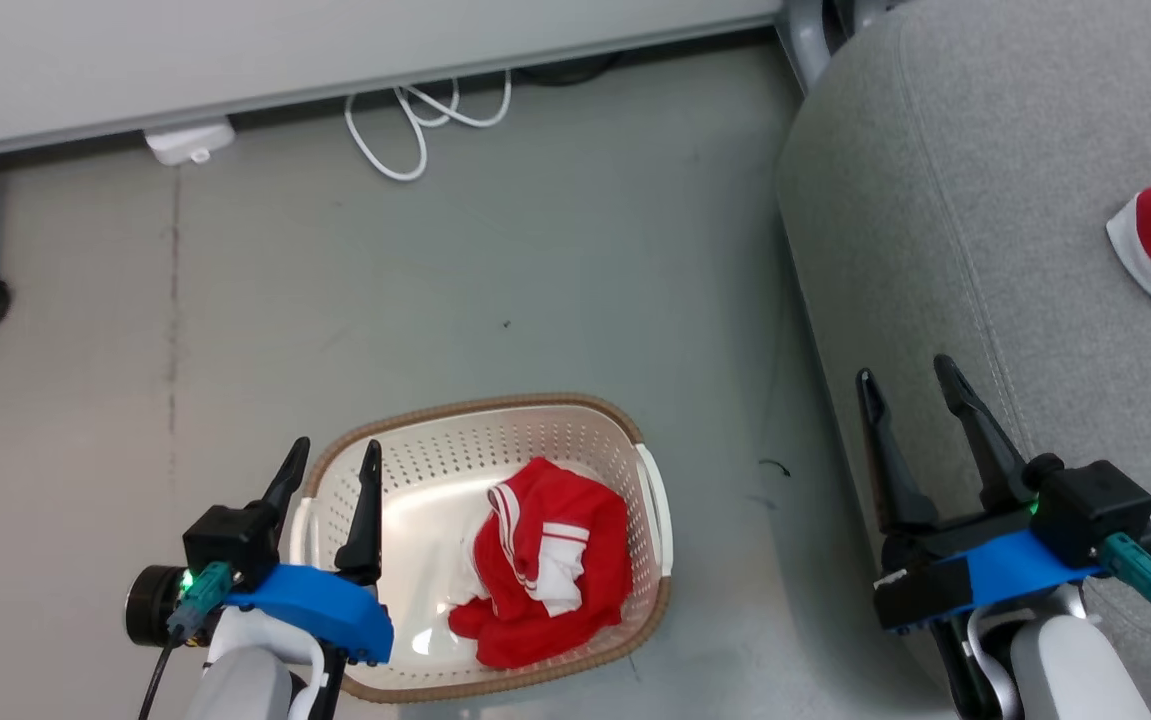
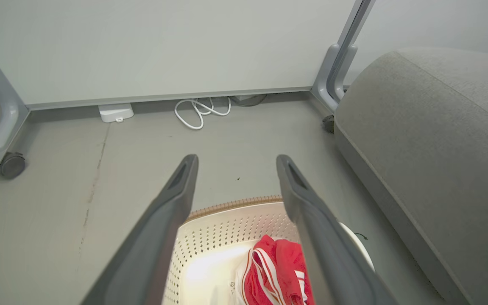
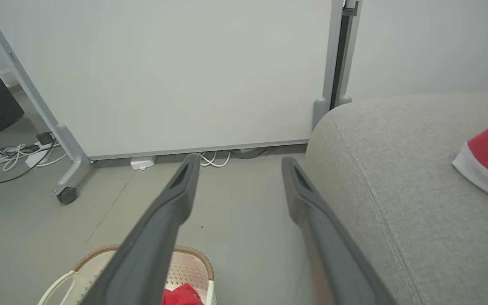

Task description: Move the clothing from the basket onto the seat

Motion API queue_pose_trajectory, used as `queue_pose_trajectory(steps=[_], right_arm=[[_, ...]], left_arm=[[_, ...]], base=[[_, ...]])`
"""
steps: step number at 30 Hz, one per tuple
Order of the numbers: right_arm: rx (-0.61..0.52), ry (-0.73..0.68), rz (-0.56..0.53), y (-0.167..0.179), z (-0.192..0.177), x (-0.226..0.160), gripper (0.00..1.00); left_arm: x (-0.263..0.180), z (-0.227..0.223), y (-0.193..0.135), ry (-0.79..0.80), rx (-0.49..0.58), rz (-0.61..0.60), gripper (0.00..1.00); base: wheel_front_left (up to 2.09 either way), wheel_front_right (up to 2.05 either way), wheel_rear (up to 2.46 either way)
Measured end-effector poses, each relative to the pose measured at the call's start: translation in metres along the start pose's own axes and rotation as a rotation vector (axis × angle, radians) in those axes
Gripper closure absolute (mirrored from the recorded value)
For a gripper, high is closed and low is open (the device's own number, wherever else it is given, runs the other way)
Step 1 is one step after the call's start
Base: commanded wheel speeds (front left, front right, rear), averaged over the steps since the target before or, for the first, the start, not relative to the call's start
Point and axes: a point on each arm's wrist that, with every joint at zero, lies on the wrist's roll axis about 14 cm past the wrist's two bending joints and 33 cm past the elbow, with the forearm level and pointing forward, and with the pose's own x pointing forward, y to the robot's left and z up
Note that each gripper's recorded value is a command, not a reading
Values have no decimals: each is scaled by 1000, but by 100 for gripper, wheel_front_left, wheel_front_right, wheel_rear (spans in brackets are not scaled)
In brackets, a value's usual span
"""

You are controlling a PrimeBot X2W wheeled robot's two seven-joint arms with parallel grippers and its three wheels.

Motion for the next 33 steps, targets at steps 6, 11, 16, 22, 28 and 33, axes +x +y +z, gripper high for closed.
queue_pose_trajectory(steps=[6,11,16,22,28,33], right_arm=[[13,56,-27,-13,-29,14,0],[6,106,-44,-22,-54,22,0],[6,149,-61,-30,-77,26,0],[17,215,-97,-43,-103,20,0],[22,268,-129,-54,-123,15,0],[26,275,-141,-59,-126,16,0]], left_arm=[[37,-65,-26,200,29,-131,0],[58,-110,-43,327,47,-220,0],[76,-148,-51,415,43,-271,0],[82,-196,-57,538,52,-323,0],[87,-235,-54,640,72,-346,0],[85,-261,-54,730,65,-340,0]], base=[[0,0,0],[0,0,0],[0,0,0],[0,0,0],[0,0,0],[0,0,0]])
